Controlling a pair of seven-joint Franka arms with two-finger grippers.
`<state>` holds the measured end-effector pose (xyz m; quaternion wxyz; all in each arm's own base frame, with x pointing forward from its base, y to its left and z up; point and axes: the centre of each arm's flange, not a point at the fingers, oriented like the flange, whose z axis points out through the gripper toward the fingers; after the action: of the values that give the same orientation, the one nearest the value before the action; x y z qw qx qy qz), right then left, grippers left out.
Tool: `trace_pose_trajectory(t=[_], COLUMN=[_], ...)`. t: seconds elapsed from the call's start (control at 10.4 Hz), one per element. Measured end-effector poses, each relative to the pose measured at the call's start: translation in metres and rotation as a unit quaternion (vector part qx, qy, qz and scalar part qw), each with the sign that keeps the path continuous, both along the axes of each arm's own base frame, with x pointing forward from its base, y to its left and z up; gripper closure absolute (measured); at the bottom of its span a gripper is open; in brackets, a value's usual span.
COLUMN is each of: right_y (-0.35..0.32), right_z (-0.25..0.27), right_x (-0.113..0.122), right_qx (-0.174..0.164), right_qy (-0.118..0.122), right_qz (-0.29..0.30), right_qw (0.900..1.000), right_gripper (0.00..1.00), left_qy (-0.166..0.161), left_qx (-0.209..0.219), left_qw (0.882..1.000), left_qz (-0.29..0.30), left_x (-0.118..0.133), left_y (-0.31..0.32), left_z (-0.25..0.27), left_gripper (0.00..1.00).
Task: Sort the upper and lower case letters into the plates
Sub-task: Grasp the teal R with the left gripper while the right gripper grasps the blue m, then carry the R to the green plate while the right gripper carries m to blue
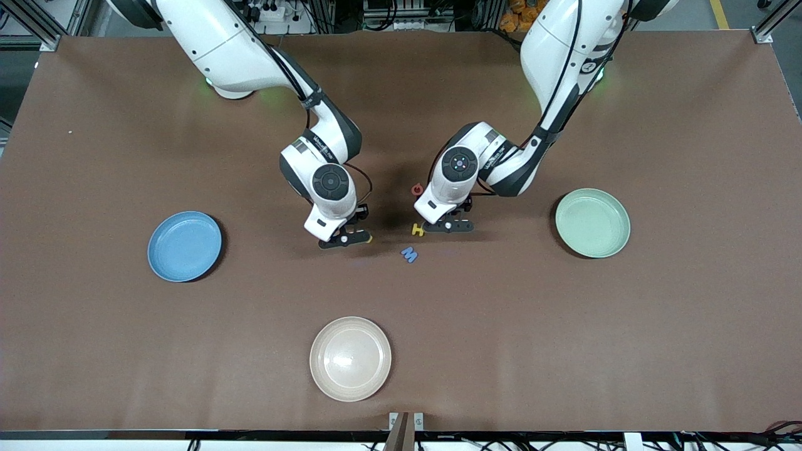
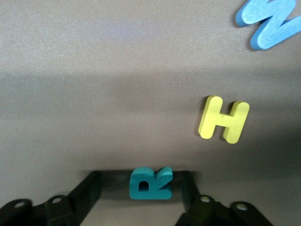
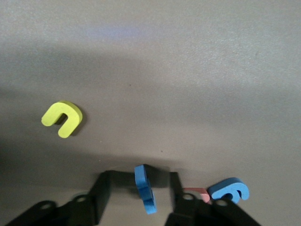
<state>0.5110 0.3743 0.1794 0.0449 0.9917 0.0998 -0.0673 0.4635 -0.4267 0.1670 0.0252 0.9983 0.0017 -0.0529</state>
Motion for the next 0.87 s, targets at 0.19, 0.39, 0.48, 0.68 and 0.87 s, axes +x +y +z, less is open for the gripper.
trace_pose_trajectory(t=[0.19, 0.39, 0.48, 0.68, 0.87], right_y=[-0.005, -0.011, -0.011, -0.011, -0.017], right_z=[0.0, 0.0, 0.0, 0.001, 0.014], right_x=[0.004, 0.008, 0.008, 0.009, 0.02], right_qx=[-0.001, -0.002, -0.002, -0.002, -0.009], right_qy=[-0.001, -0.002, -0.002, -0.003, 0.002], right_qz=[-0.004, -0.01, -0.01, -0.011, -0.019], right_qw=[1.0, 1.0, 1.0, 1.0, 1.0], right_gripper=[0.73, 0.91, 0.9, 0.9, 0.9], left_qy=[-0.004, -0.004, -0.004, -0.004, -0.006], left_qx=[-0.005, -0.005, -0.005, -0.005, -0.006], left_qw=[1.0, 1.0, 1.0, 1.0, 1.0], left_qz=[-0.003, -0.003, -0.003, -0.003, 0.0], left_x=[0.0, 0.001, 0.001, 0.001, 0.004], left_y=[-0.006, -0.006, -0.006, -0.006, -0.004], left_z=[0.005, 0.008, 0.008, 0.008, 0.009], left_gripper=[0.59, 0.62, 0.62, 0.62, 0.62])
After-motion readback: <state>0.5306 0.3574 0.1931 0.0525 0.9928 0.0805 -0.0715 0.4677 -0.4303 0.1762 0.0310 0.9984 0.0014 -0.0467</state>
